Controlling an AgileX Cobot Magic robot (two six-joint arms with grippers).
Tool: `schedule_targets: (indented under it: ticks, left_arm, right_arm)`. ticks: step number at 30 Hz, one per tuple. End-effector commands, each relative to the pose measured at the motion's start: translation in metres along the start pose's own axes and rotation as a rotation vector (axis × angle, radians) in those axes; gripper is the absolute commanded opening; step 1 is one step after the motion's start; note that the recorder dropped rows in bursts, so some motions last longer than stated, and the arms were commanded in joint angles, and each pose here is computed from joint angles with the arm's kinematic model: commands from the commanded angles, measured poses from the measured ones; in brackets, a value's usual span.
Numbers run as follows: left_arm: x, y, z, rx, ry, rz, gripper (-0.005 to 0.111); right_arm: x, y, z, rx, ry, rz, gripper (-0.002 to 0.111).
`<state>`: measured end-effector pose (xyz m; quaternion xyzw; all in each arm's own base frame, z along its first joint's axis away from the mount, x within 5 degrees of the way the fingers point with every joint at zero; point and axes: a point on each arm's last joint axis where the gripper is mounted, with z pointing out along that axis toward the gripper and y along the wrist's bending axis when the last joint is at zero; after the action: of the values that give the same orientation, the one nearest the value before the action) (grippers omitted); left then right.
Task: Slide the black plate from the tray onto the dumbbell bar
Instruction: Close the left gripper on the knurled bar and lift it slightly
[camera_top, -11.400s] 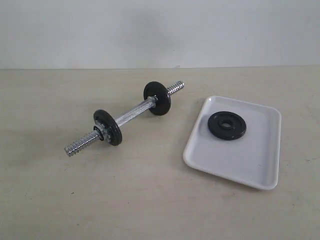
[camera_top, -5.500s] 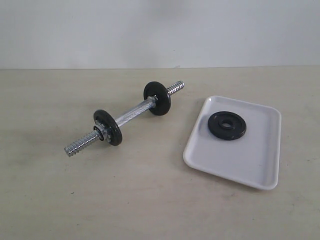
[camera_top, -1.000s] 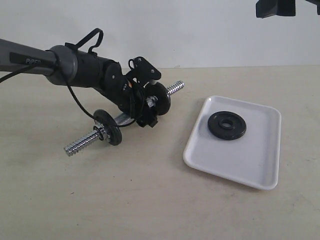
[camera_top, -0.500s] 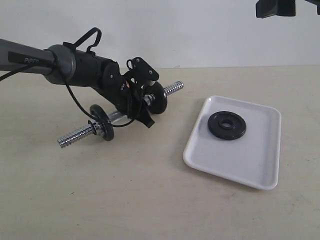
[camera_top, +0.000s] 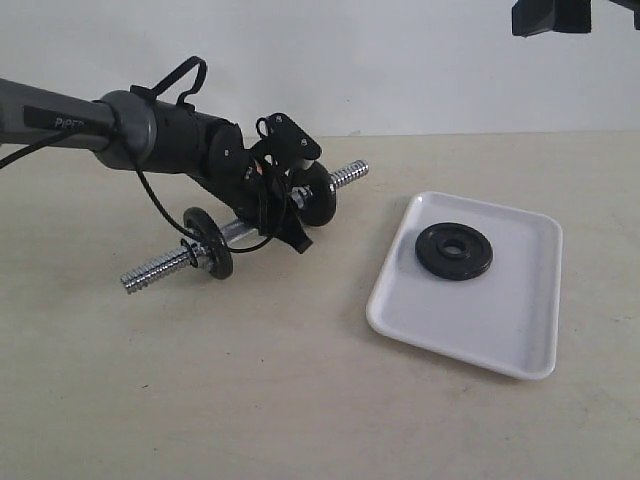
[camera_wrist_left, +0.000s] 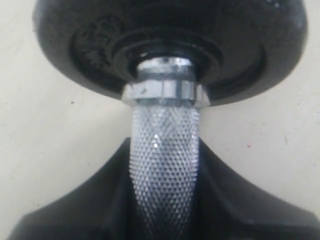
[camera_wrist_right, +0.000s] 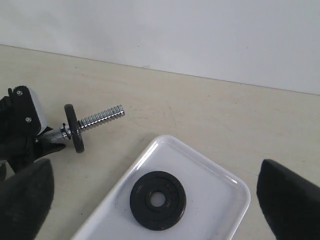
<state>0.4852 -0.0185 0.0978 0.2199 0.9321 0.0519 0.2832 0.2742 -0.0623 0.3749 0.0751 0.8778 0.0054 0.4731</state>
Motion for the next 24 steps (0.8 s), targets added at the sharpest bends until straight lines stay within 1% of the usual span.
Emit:
schedule_targets:
  ticks: [1, 5, 10, 11, 13, 16, 24]
  left_arm:
    - [0.026, -0.014, 0.023, 0.067, 0.131, -0.011, 0.004]
    - [0.027, -0.015, 0.020, 0.083, 0.163, -0.010, 0.004]
    - [0.020, -0.012, 0.004, 0.087, 0.169, -0.010, 0.004]
    - [0.016, -0.010, -0.002, 0.083, 0.160, -0.007, 0.004]
    - [0.007, -0.006, -0.016, 0.072, 0.126, 0.042, 0.004]
    - [-0.007, 0.000, -0.037, 0.044, 0.068, 0.052, 0.004]
    - [-0.014, 0.003, -0.050, 0.035, 0.042, 0.049, 0.004]
  right_arm:
    - [0.000, 0.000, 0.000, 0.000, 0.000, -0.004, 0.104]
    - [0.000, 0.000, 0.000, 0.000, 0.000, -0.004, 0.104]
    - [0.001, 0.000, 0.000, -0.002, 0.008, -0.011, 0.104]
    - [0.001, -0.001, 0.002, -0.002, 0.012, -0.009, 0.104]
    - [0.003, -0.002, 0.007, -0.002, 0.028, -0.007, 0.104]
    - [0.007, -0.004, 0.020, -0.005, 0.067, -0.001, 0.104]
    - [0.016, -0.007, 0.042, -0.011, 0.146, 0.008, 0.104]
